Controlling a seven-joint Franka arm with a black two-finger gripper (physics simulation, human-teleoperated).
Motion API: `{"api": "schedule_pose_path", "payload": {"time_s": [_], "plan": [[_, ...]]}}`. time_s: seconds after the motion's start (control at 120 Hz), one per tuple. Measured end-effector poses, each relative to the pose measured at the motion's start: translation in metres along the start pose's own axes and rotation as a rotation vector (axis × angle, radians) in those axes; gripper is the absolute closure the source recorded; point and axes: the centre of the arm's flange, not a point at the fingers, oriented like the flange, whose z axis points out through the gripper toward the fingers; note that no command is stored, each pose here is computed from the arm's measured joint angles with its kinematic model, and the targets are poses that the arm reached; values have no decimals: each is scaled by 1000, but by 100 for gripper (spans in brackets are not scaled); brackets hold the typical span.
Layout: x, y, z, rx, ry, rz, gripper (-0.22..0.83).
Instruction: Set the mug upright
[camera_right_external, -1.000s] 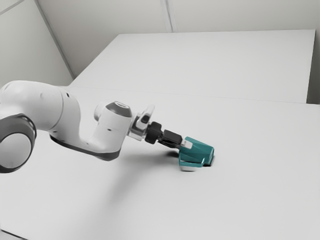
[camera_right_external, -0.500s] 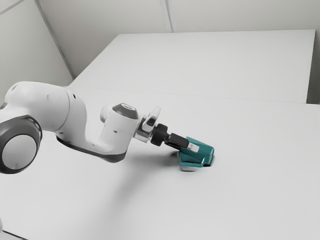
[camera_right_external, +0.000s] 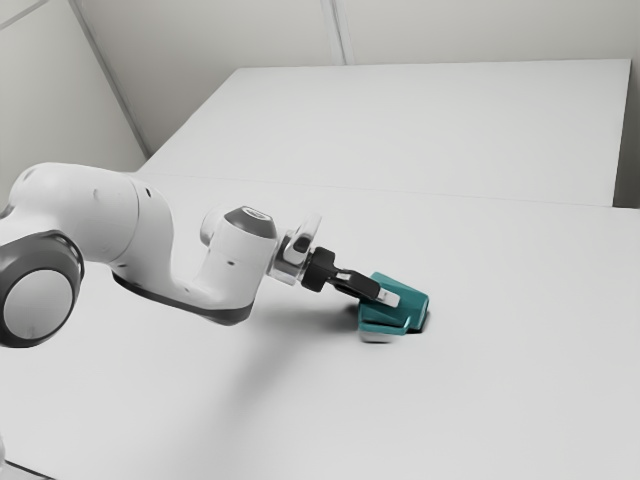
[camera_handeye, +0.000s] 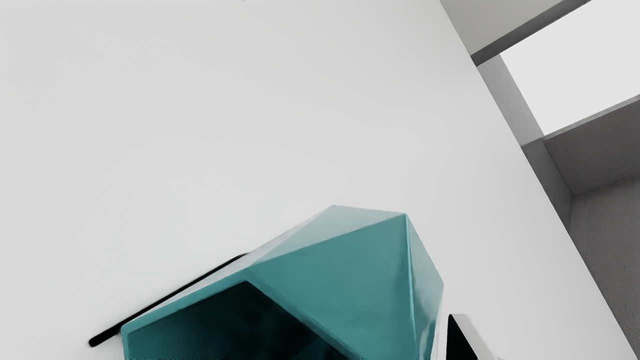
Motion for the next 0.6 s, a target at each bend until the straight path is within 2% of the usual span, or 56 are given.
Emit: {"api": "schedule_pose_path", "payload": {"time_s": [0.275, 0.5, 0.6], "plan": [[8, 13, -1, 1, 7, 31, 75], [25, 37, -17, 14, 26, 88, 77], [33, 45, -34, 57, -13, 143, 78]]}}
